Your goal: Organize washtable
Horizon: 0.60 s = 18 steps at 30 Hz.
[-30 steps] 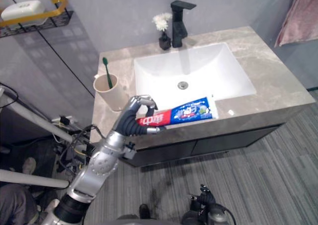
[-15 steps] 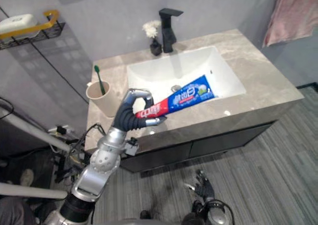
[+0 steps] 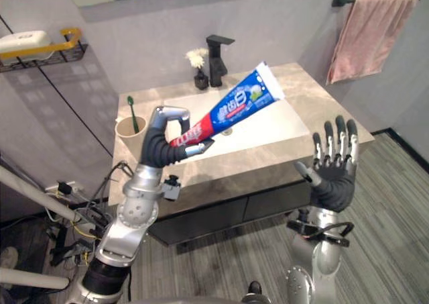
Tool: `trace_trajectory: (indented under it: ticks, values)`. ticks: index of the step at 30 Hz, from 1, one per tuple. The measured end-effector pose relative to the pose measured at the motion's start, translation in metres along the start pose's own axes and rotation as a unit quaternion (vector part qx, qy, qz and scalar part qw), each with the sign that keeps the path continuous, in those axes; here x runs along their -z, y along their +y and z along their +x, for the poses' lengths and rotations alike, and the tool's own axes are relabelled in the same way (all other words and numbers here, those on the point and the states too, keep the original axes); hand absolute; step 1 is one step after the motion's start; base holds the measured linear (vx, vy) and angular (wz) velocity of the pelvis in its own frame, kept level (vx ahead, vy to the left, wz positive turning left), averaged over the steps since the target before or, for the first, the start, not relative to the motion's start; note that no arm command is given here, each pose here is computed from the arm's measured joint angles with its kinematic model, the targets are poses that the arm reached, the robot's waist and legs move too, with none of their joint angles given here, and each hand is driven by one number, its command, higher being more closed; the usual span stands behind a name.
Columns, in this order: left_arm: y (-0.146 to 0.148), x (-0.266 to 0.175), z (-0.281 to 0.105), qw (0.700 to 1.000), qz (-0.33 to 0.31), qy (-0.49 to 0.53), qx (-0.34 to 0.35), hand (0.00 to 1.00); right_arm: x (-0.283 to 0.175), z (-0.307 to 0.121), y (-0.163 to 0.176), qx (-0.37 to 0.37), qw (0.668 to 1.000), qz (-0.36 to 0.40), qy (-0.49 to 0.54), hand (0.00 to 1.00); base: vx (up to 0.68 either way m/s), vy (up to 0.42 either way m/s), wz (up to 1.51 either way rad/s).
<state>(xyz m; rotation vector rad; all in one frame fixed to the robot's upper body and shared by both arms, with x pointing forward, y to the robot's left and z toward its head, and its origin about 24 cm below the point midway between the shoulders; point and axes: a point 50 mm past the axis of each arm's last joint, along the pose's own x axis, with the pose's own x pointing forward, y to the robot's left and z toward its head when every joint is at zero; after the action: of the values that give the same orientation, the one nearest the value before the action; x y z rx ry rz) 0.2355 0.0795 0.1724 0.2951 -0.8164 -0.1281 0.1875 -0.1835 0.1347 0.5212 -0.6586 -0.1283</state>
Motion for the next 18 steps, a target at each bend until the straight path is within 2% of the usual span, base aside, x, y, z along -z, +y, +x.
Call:
trace_trajectory:
  ticks: [7, 18]
  values:
    - [-0.026, 0.017, 0.002, 0.999, -0.008, 0.032, 0.04, 1.0, 0.021, 0.011, 0.047, -0.057, 0.985, 0.16, 0.032, 0.0, 0.01, -0.007, 0.11]
    - [-0.048, 0.028, 0.003, 0.996, 0.006, 0.055, 0.07, 1.0, 0.054, 0.014, 0.068, -0.067, 0.955, 0.264, 0.114, 0.0, -0.03, -0.006, 0.09]
